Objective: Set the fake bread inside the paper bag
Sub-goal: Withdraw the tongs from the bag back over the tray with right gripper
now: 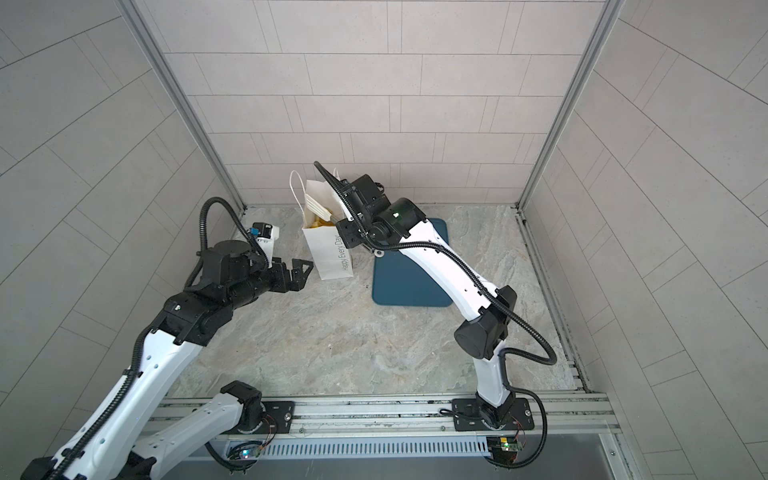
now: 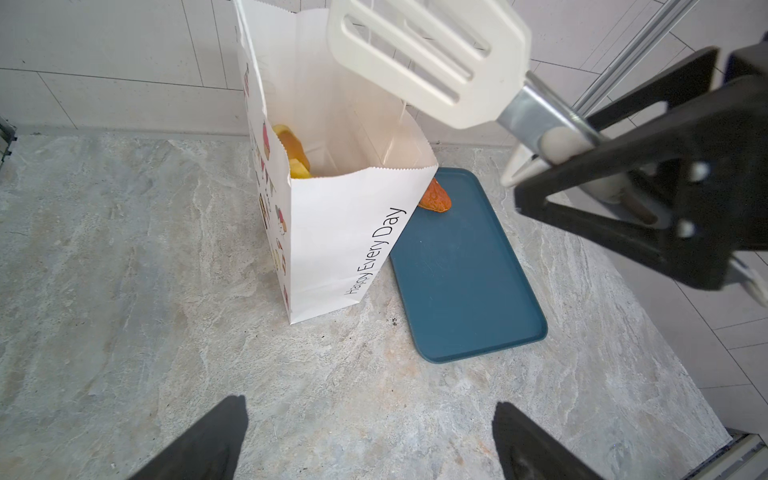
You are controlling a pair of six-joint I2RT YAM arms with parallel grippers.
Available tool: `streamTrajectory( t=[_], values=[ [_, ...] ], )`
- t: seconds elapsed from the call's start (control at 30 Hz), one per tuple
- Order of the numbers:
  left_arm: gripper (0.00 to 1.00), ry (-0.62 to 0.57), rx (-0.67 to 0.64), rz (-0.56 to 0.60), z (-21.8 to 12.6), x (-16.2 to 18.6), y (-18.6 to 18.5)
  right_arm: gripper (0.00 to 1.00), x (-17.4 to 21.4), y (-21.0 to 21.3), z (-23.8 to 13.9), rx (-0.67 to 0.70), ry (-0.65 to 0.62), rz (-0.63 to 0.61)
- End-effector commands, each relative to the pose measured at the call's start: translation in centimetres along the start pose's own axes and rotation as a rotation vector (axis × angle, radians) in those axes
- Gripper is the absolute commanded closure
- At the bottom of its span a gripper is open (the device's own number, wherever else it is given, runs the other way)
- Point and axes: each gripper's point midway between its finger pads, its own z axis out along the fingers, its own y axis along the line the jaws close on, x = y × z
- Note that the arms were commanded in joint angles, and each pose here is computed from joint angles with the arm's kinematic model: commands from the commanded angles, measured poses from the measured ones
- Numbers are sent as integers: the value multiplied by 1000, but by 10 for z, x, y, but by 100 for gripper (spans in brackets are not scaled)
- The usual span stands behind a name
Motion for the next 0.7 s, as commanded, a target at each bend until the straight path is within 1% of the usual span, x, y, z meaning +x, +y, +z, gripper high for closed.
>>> streamTrajectory(
  t=[0.0,0.33,0.67],
  values=[
    [0,-39,19,-2,-7,-13,-6,45,-12,-2,-39,9,-80,-33],
    [0,-33,33,23,-2,-13,-19,45,13,-32,-62,122,-114,-82],
    [0,-27,45,73,6,-11,-38,45,58,-84,-70,270,-37,-113]
  ],
)
